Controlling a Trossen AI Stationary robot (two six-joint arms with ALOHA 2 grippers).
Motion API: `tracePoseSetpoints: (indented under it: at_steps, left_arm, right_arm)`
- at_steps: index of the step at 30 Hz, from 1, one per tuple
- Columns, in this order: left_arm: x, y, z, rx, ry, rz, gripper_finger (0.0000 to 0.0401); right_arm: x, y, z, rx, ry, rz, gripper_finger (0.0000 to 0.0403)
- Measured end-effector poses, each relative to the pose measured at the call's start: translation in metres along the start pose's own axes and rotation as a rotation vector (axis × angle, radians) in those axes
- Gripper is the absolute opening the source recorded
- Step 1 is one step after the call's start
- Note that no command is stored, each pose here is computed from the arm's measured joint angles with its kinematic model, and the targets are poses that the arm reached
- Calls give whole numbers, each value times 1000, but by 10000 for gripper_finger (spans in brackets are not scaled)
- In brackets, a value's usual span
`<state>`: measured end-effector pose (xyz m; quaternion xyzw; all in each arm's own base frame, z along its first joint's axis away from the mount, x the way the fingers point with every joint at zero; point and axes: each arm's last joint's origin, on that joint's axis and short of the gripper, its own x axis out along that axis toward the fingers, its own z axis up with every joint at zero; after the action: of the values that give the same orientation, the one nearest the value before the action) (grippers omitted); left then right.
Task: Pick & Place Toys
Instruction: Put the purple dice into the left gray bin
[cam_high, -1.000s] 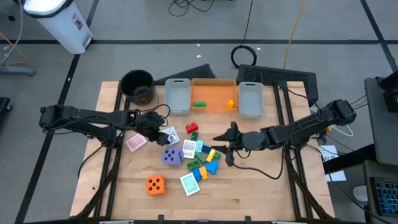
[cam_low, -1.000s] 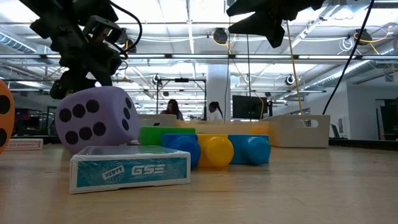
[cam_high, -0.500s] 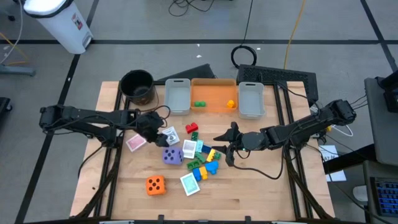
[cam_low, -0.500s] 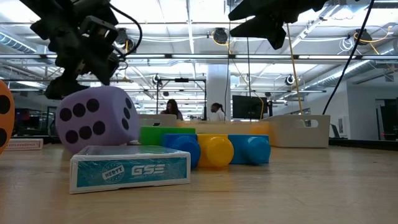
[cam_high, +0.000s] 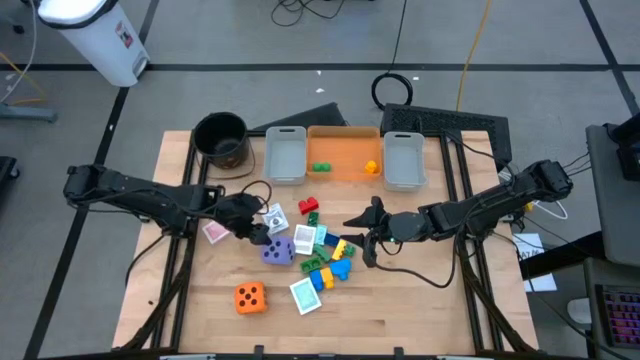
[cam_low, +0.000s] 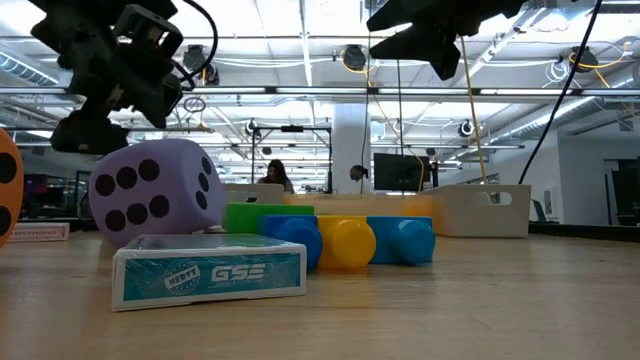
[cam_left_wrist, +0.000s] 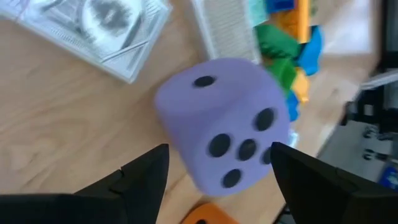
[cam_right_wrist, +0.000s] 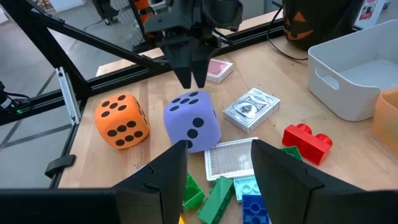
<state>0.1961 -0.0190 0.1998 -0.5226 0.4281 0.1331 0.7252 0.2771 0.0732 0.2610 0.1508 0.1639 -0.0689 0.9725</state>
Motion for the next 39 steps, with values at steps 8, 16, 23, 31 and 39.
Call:
tracePoseSetpoints:
  at_steps: [8,16,23,31,39]
  left_arm:
    - [-3,2,-17,-15,-52,86,280]
    - [-11,17,-33,-72,-93,19,280]
    - [-10,41,-43,-169,-198,-185,280]
    - [-5,49,-50,-192,-238,-203,280]
    - [2,46,-56,-162,-216,-195,280]
  right_arm:
    - [0,0,0,-2,0,0,166]
    - [0,2,-1,5,23,50,166]
    - [0,2,-1,12,22,51,166]
    - [0,2,-1,31,24,51,166]
    - [0,1,-1,28,22,44,166]
